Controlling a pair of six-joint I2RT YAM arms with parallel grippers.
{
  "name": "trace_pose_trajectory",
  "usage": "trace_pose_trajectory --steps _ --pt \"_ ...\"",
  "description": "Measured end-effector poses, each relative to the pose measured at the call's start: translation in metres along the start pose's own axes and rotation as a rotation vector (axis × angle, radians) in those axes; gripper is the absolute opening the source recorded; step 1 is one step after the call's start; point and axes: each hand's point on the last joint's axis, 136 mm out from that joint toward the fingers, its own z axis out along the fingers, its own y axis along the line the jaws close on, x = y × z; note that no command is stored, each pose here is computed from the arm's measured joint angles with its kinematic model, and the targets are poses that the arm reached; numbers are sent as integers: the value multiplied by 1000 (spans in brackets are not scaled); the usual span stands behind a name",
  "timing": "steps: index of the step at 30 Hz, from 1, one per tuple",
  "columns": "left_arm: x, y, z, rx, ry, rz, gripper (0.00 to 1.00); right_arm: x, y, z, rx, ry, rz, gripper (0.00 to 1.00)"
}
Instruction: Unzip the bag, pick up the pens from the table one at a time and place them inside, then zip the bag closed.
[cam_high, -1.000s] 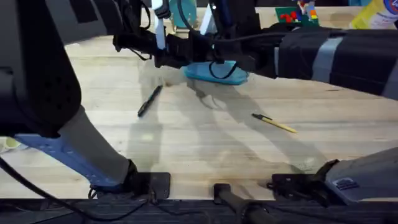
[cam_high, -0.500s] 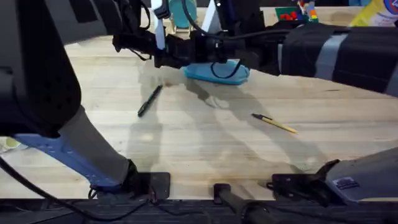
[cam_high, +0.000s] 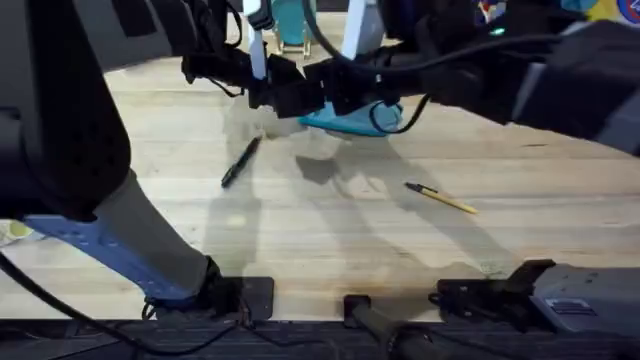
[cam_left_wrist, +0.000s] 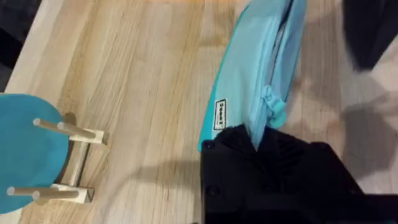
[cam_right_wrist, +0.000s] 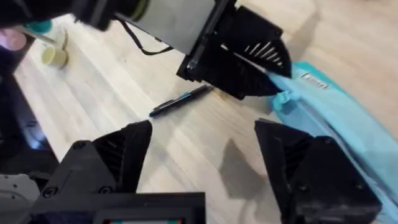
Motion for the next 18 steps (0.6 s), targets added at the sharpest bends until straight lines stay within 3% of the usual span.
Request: trace_pose_trajectory --steps 8,18 --pt "0 0 0 0 0 0 42 -14 -1 -36 84 -72 -96 997" --pt "0 0 0 0 0 0 42 -27 -38 -85 404 -163 -113 998"
